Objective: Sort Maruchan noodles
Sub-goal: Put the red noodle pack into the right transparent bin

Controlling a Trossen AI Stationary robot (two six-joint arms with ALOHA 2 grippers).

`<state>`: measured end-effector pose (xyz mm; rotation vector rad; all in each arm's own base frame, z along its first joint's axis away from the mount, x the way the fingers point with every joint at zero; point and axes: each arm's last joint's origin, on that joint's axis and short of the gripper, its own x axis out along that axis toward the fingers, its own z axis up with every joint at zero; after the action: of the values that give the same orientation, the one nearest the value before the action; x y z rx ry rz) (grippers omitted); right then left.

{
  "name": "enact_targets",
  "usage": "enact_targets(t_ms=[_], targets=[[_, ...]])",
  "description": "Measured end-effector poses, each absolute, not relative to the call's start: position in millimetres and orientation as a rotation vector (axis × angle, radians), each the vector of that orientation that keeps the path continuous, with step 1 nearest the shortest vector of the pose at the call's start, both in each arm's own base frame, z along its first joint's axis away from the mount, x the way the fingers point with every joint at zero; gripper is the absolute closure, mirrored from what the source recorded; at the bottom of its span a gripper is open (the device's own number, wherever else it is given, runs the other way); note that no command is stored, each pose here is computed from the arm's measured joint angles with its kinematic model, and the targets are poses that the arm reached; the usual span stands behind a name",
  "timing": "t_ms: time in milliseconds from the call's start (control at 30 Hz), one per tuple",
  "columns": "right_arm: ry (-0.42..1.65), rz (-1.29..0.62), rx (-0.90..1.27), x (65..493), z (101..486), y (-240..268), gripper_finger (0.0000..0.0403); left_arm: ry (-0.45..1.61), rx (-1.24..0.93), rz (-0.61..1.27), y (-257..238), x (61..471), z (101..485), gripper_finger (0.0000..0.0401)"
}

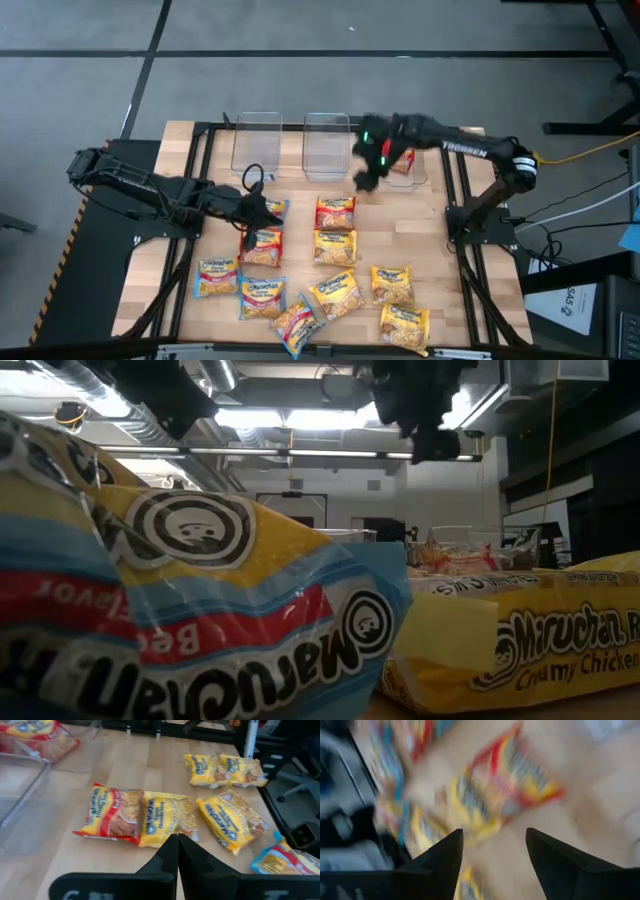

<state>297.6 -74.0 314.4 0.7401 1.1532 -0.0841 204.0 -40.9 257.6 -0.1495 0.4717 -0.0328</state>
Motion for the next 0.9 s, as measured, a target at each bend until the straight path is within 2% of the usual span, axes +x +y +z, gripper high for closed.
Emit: enact_targets(t_ms=[167,300,467,633,767,900], targets=[[1.289,-0.170,0.598,301.3,303.5,-4.4,0.0180,0.507,-0.178,-0.045,-45.6,201.4,254.9,0.0401],[1.323,-0.248,0.525,295.5,296.5,44.4,0.0180,0.603,-0.302,-0.055,-50.4,196.2,248.2,0.0401],[1.407,-0.336,0.398,270.9,290.0,94.8,0.0180,0.714,-0.307,-0.067,-61.3,186.6,240.0,0.0401],[1.483,-0.388,0.356,240.2,288.6,137.8,0.0180,0.713,-0.273,-0.143,-74.7,175.2,244.4,0.0401],[1.382,-0.407,0.334,223.2,289.0,169.2,0.0180,0.712,-0.220,-0.155,-86.3,168.2,243.8,0.0401],[1.173,-0.446,0.307,212.3,290.9,190.6,0.0180,0.580,-0.074,0.008,-92.6,171.4,245.6,0.0401]])
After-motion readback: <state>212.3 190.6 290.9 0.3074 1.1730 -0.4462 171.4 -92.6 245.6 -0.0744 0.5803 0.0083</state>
